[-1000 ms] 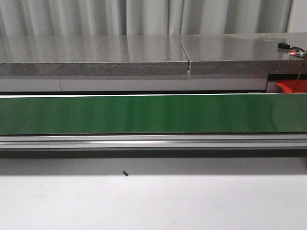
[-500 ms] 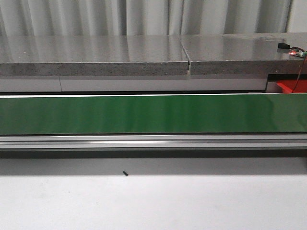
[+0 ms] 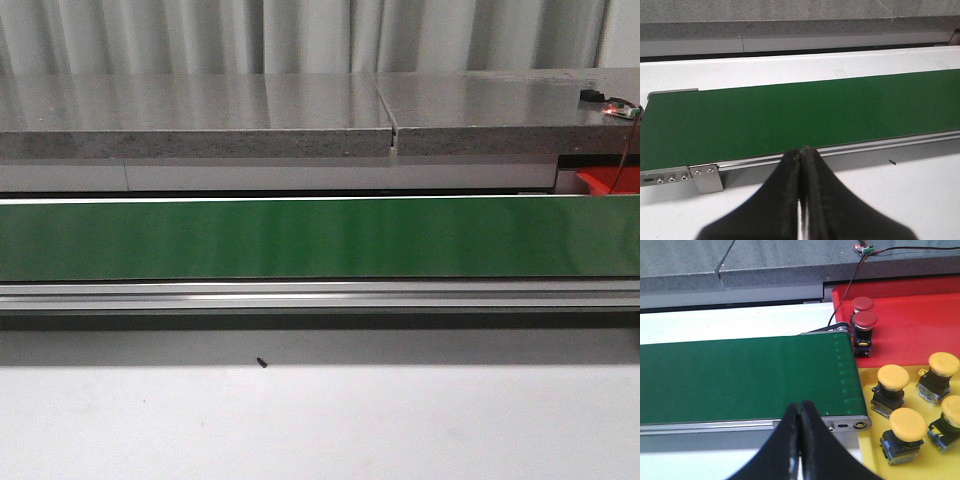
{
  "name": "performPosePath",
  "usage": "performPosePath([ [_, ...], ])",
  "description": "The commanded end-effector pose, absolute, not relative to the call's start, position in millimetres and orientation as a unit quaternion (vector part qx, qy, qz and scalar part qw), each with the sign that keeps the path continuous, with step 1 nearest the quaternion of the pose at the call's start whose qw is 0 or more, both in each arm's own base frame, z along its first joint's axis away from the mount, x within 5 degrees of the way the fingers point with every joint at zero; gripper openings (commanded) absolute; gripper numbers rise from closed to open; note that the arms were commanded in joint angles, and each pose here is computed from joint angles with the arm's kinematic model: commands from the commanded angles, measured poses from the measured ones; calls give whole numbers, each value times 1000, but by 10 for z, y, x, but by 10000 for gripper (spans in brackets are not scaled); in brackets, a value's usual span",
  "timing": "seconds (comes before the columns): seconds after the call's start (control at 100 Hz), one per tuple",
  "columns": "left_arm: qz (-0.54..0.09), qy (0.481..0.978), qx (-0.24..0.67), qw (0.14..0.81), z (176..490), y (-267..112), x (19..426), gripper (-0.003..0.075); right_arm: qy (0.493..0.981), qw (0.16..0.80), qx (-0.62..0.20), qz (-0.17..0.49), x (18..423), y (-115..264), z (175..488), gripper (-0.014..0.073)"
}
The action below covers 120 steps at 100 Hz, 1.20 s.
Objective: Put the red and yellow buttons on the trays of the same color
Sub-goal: 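Move the left gripper over the red buttons beside the belt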
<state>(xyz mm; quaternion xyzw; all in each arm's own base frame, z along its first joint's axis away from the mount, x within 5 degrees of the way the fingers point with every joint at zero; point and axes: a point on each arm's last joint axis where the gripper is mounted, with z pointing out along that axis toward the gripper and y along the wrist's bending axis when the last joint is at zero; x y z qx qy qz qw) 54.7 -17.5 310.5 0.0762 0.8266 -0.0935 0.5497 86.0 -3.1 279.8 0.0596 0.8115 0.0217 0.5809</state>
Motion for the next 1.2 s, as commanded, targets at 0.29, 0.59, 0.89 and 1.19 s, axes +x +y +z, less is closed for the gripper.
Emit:
performPosePath([
  [0.29,-96,793,70,597,3266,-169,574,-19,782,621,56,17,880,-38,2945,-66],
  [0.59,-98,793,70,597,3267,-172,574,-19,782,621,56,17,880,-38,2945,-66],
  [0.89,-78,809,48,581,3162,-134,625,-19,782,621,56,17,880,-38,2945,-66],
  [1.19,-62,817,-48,571,3149,-43,863,-19,782,621,56,17,880,-38,2945,-66],
])
